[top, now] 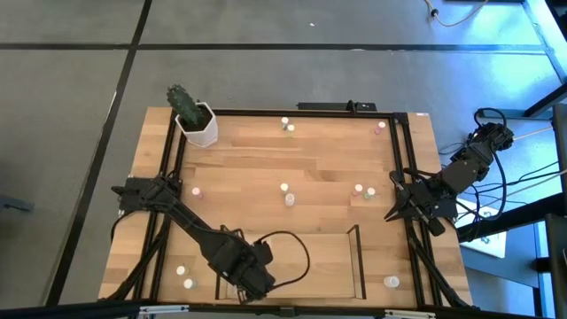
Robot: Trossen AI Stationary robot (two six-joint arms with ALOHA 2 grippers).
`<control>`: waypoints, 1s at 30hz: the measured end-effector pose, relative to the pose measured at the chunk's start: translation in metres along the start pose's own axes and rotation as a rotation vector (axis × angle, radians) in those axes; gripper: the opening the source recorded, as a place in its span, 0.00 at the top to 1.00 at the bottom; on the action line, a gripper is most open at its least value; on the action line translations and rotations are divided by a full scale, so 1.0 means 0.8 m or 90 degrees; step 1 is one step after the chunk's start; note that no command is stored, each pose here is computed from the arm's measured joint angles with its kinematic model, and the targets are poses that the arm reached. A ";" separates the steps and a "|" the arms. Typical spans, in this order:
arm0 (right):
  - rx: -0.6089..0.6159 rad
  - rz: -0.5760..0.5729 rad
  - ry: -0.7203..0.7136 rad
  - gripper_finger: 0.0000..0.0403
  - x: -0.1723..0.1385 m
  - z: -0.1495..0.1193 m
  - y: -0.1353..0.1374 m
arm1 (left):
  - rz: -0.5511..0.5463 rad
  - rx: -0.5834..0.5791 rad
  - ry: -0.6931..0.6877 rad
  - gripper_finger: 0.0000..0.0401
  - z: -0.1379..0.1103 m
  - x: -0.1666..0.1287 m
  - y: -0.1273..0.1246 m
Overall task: Pick and place medicine bottles onto shelf by color
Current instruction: Put the bottom right pink pill bottle on the shelf
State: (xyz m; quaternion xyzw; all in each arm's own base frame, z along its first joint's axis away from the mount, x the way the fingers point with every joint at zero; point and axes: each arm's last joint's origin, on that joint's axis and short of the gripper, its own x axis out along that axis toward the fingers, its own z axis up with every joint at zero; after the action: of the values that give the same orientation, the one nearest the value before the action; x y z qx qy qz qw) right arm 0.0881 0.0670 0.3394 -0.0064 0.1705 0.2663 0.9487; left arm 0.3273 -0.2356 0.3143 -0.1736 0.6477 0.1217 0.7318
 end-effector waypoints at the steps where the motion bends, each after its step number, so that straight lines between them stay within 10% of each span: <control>1: 0.000 0.000 0.000 0.93 0.000 0.000 0.000 | 0.000 -0.004 -0.010 0.42 0.003 -0.007 0.002; 30: 0.000 0.000 0.000 0.93 0.000 0.000 0.000 | 0.037 -0.089 -0.184 0.42 0.127 -0.089 0.140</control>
State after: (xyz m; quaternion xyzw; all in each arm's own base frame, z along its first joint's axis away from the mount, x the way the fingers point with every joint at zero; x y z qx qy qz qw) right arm 0.0881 0.0670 0.3394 -0.0063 0.1703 0.2663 0.9487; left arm 0.3649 -0.0888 0.3845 -0.1860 0.5301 0.2116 0.7997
